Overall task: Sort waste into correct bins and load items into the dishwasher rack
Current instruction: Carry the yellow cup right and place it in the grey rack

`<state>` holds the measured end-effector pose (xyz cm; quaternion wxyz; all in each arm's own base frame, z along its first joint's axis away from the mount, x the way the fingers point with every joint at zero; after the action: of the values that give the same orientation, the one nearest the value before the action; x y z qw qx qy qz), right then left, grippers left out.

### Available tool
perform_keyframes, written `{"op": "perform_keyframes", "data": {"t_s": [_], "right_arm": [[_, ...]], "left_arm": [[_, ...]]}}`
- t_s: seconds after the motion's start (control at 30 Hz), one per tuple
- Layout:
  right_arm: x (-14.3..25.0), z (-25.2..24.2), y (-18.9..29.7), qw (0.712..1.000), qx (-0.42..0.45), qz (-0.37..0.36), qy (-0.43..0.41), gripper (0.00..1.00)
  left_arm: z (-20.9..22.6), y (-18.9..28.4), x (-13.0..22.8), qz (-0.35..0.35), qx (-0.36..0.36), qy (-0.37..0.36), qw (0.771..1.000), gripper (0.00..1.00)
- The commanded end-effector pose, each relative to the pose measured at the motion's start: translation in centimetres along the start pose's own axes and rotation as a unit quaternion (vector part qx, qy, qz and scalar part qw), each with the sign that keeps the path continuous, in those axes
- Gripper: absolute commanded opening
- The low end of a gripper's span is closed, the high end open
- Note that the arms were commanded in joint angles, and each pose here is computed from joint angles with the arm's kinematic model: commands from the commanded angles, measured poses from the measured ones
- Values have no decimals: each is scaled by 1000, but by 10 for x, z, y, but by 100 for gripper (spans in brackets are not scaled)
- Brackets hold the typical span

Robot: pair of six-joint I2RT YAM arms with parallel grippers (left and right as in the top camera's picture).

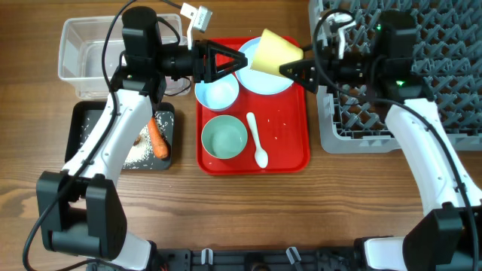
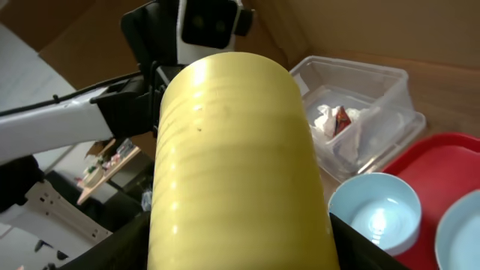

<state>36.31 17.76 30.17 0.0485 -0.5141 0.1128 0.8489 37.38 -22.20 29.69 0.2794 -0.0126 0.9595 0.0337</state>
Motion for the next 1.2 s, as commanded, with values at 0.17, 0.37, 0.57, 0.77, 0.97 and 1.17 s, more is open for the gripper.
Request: {"op": "perform_keyframes", "data": {"t_s": [0.17, 0.37, 0.57, 0.77, 0.97, 1.17], "right_arm": [[22, -36, 16, 993, 86, 16, -77, 63], [43, -61, 27, 974, 175, 41, -139, 62], [49, -74, 40, 950, 250, 65, -176, 62], [41, -78, 64, 916, 340, 100, -187, 62], [30, -73, 97, 871, 432, 138, -188, 62], [18, -59, 131, 826, 505, 164, -191, 63]], "left_arm": [[-12, 0, -2, 4, 8, -21, 1000, 48], [-6, 0, -4, -6, -5, -18, 1000, 50], [22, 2, -2, -28, -68, 4, 997, 54], [67, 11, 4, -61, -188, 75, 977, 56], [79, 3, 11, -52, -237, 37, 969, 58], [91, -15, 18, -54, -301, 23, 952, 63]]}}
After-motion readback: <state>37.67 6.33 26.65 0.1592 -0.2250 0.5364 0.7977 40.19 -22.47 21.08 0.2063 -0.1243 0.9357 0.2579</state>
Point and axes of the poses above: each gripper's point midway between its finger pads, its own y axis back along the fingers, its own z axis along the line the jaws close on, x = y × z, the point moved 1 cm from there along y, back along the fingers, and after that the axes turned 10 degrees about y, right-handed, at the moved point
